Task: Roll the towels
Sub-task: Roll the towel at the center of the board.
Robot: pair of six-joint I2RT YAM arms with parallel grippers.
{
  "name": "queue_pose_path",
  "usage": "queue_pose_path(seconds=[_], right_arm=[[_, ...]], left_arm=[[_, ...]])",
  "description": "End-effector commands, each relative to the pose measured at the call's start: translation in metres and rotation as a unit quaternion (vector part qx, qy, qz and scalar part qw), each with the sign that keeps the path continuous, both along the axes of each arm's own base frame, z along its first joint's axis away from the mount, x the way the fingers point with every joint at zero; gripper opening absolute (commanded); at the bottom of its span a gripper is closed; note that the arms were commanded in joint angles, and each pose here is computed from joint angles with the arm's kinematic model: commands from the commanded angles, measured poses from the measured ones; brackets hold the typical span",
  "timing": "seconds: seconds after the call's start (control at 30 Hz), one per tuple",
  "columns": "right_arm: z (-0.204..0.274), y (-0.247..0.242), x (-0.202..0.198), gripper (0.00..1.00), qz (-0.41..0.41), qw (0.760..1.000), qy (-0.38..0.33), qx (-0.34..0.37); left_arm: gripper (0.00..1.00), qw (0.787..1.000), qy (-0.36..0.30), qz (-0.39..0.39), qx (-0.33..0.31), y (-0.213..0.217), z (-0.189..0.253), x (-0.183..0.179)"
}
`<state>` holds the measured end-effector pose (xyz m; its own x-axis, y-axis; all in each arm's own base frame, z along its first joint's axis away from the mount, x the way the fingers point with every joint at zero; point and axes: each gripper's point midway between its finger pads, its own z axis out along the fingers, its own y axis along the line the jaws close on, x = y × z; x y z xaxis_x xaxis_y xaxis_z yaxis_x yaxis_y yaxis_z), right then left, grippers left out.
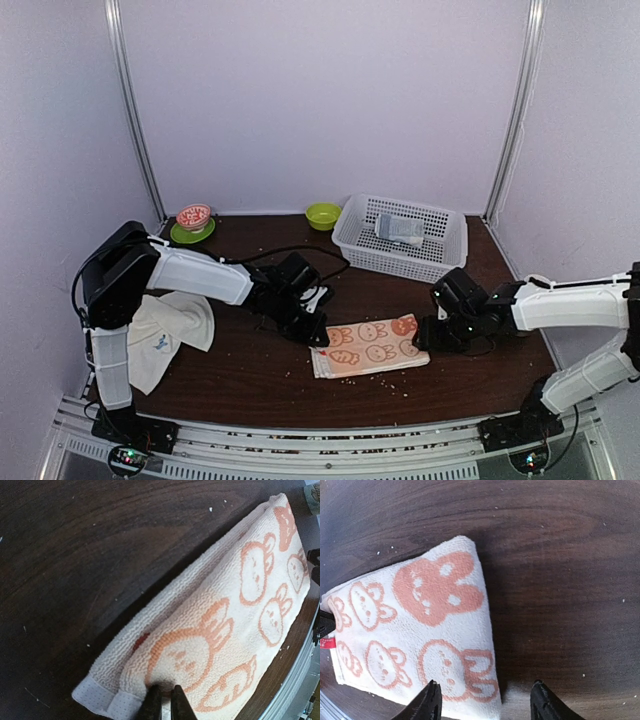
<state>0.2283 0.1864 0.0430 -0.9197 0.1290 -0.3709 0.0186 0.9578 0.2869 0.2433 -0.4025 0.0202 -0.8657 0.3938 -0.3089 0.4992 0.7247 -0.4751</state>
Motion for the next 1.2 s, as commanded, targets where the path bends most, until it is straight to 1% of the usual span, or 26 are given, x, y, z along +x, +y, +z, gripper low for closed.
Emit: queue_pose_path(seconds=[0.0,0.1,0.3,0.37,0.4,0.43,0.5,0.6,0.63,0.8,0.93,1.17], right_arm=[[-0.003,0.002,-0.011,0.61,-0.053,0.995,0.010,0.087],[-0.011,0.004,-0.016,0.58,-0.076,0.989,0.021,0.123],[-0.023,0.012,-0.014,0.49,-0.103,0.982,0.040,0.156],[-0.027,0.013,-0.016,0.41,-0.104,0.981,0.048,0.158],[-0.029,0.013,-0.017,0.36,-0.103,0.981,0.052,0.156],[-0.030,0.011,-0.018,0.28,-0.105,0.981,0.053,0.152],[-0.027,0.006,-0.016,0.18,-0.108,0.983,0.042,0.142],[-0.015,-0.007,-0.011,0.02,-0.106,0.989,0.013,0.100],[-0.011,-0.012,-0.008,0.00,-0.097,0.992,0.001,0.076],[0.011,-0.024,0.001,0.00,-0.051,0.998,-0.036,-0.014],[0.024,-0.014,0.005,0.00,-0.006,0.997,-0.054,-0.057],[0.025,0.011,0.004,0.00,0.051,0.990,-0.065,-0.116]], left_arm=[[0.09,0.997,0.037,0.009,0.062,0.027,-0.034,-0.018],[0.09,0.997,0.037,0.010,0.061,0.027,-0.035,-0.018],[0.09,0.998,0.035,0.011,0.060,0.027,-0.032,-0.017],[0.09,0.997,0.036,0.011,0.060,0.028,-0.032,-0.018],[0.09,0.997,0.036,0.011,0.060,0.028,-0.032,-0.018],[0.08,0.998,0.036,0.011,0.060,0.028,-0.032,-0.018],[0.08,0.997,0.037,0.011,0.061,0.029,-0.032,-0.019],[0.08,0.997,0.037,0.011,0.061,0.029,-0.033,-0.019],[0.08,0.997,0.038,0.011,0.061,0.029,-0.034,-0.020],[0.08,0.997,0.040,0.011,0.061,0.029,-0.035,-0.020],[0.08,0.997,0.041,0.012,0.059,0.028,-0.035,-0.020],[0.08,0.997,0.044,0.011,0.058,0.026,-0.036,-0.020]])
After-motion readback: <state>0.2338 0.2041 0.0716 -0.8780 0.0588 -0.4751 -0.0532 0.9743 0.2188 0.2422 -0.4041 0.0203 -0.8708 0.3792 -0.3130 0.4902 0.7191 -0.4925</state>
